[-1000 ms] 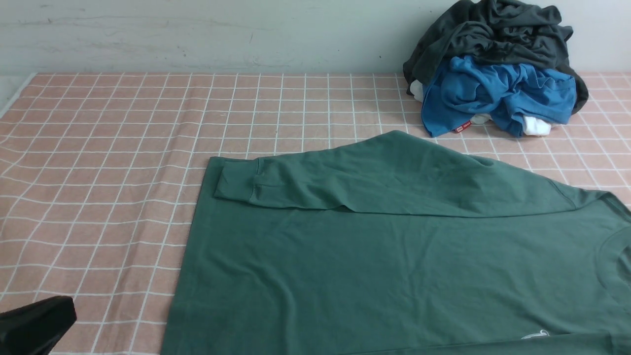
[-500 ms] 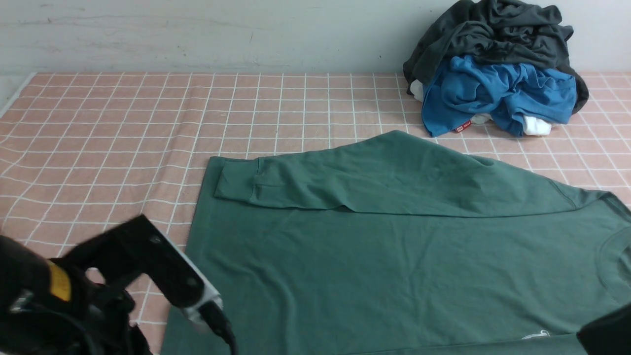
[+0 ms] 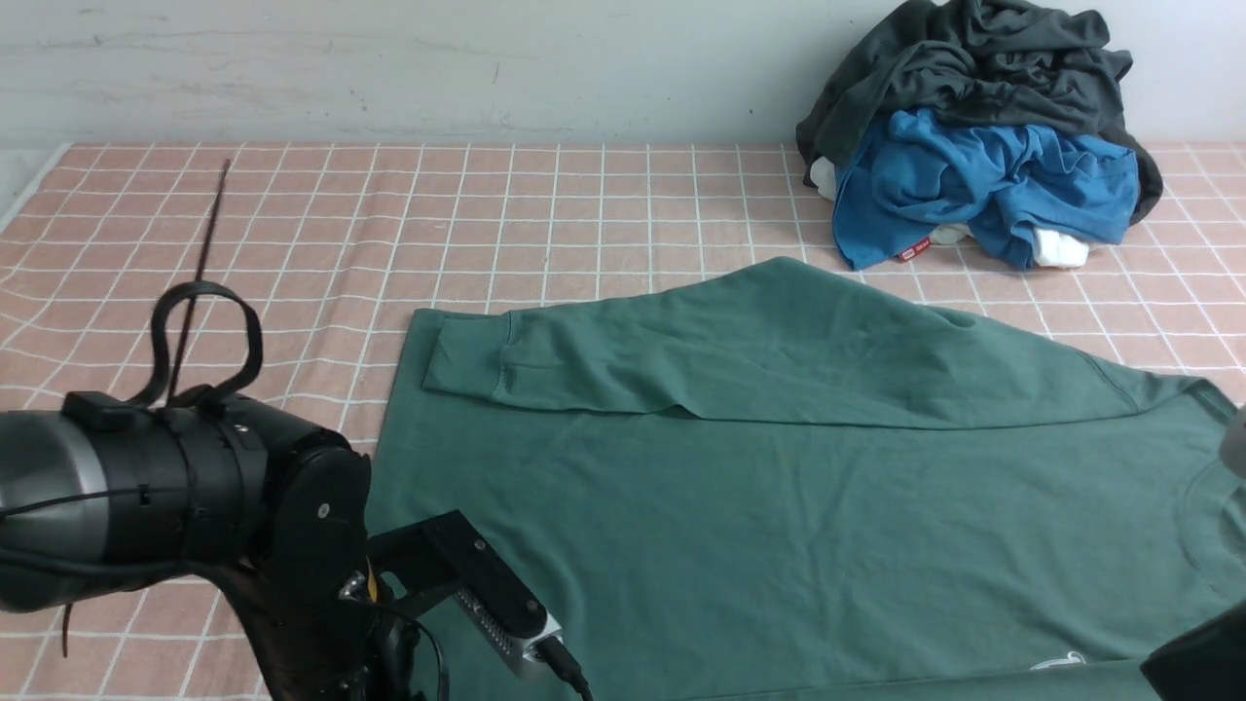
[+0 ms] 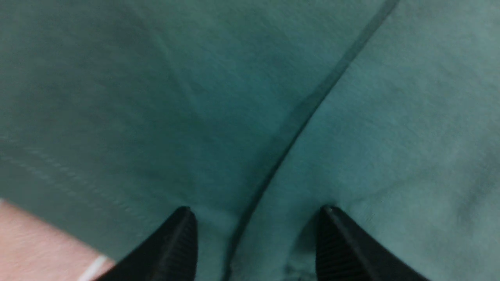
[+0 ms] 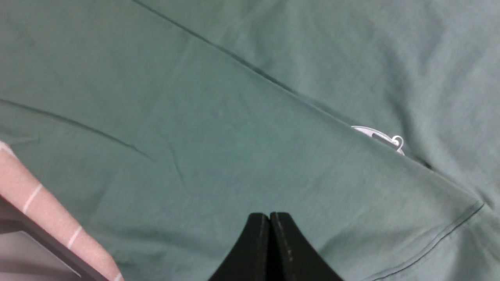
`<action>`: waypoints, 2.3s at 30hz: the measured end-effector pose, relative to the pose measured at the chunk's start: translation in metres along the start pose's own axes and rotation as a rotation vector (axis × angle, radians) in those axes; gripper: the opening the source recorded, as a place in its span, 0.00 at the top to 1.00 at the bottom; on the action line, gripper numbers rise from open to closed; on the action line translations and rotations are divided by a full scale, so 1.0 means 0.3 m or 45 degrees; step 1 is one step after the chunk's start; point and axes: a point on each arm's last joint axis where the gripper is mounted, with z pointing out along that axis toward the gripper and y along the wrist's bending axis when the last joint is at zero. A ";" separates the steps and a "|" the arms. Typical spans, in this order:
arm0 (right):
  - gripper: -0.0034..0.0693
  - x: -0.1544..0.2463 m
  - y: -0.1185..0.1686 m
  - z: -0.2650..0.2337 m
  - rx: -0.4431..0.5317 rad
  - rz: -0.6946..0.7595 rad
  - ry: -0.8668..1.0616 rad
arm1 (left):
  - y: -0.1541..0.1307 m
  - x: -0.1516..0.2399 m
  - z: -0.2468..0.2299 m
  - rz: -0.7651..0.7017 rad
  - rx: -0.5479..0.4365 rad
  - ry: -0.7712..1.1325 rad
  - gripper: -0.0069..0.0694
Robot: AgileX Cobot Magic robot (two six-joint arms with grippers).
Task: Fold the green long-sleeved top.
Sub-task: Use the left arm to clamp the cuff closest to it, then use the left arm to drag and place the cuff at the centered position on the left edge of the fabric
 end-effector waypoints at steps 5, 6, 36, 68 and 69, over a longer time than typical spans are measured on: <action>0.97 -0.008 -0.003 0.000 0.014 -0.002 -0.032 | -0.004 -0.010 -0.004 0.000 0.040 0.023 0.65; 0.97 -0.009 -0.004 0.000 0.018 -0.002 -0.037 | -0.004 -0.015 -0.011 0.006 0.046 0.028 0.73; 0.44 -0.013 -0.298 0.476 0.413 0.575 0.402 | 0.071 -0.199 -0.294 0.138 -0.140 -0.124 0.89; 0.96 0.010 -0.349 0.482 0.611 0.611 0.455 | 0.072 -0.203 -0.294 0.139 -0.146 -0.138 0.89; 0.97 0.009 -0.347 0.461 0.624 0.610 0.446 | 0.072 -0.203 -0.295 0.139 -0.146 -0.139 0.89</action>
